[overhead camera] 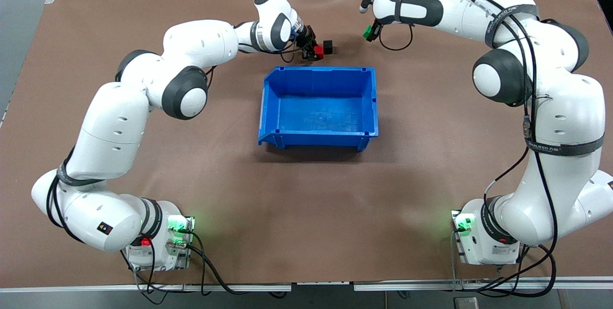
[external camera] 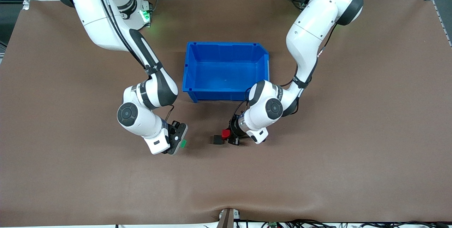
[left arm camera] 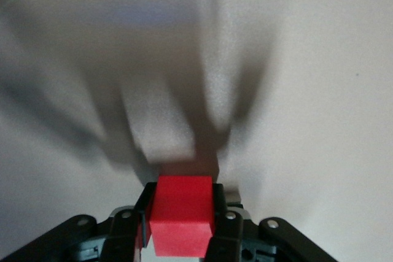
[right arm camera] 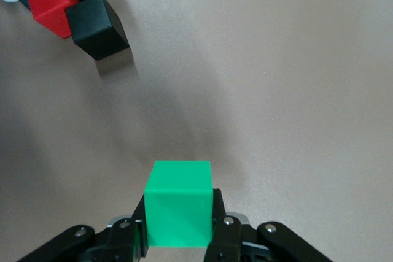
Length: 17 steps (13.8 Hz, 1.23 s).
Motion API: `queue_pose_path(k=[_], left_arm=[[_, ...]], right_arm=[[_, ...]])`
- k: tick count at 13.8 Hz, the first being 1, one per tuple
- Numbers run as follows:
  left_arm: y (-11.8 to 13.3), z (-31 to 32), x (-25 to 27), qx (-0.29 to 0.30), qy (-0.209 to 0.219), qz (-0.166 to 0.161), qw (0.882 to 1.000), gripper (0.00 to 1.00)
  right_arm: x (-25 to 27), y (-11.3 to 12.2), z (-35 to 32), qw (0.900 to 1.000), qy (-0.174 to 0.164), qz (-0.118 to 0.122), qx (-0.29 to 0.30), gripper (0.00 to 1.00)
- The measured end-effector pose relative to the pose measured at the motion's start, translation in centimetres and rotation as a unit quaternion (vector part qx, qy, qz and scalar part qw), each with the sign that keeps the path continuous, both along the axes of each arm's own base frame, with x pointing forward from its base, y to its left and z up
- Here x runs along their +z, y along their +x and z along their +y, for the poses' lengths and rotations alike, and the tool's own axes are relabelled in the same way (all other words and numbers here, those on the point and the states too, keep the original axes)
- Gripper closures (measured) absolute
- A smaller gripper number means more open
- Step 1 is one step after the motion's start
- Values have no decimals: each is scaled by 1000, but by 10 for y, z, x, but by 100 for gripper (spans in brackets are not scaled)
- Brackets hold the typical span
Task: Attach green and red cubes to black cube
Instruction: 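Carry the green cube with the right gripper to the black cube's other side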
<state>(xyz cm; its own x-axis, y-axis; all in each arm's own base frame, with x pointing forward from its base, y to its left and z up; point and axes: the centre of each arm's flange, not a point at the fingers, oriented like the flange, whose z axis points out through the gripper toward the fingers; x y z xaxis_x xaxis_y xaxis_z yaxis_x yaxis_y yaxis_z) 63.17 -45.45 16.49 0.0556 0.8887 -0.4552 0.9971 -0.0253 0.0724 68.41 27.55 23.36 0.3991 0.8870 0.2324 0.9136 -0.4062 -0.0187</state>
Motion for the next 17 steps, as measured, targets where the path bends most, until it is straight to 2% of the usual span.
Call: queue_pose_path(k=[7,11,14,17], left_arm=[[-6,-7,0,5,-1,14,1000,60],[-20,-24,-1,-10,-6,27,1000,60],[-31,-37,-2,-20,-6,29,999,60],[-31,-36,-2,-19,-7,30,999,60]], right_arm=[[-5,-4,10,1000,1,5,-14,61],[-15,-3,23,1000,-1,3,-4,61],[-23,-7,43,1000,-14,-4,20,61],[-25,-6,44,999,-35,-13,36,61]])
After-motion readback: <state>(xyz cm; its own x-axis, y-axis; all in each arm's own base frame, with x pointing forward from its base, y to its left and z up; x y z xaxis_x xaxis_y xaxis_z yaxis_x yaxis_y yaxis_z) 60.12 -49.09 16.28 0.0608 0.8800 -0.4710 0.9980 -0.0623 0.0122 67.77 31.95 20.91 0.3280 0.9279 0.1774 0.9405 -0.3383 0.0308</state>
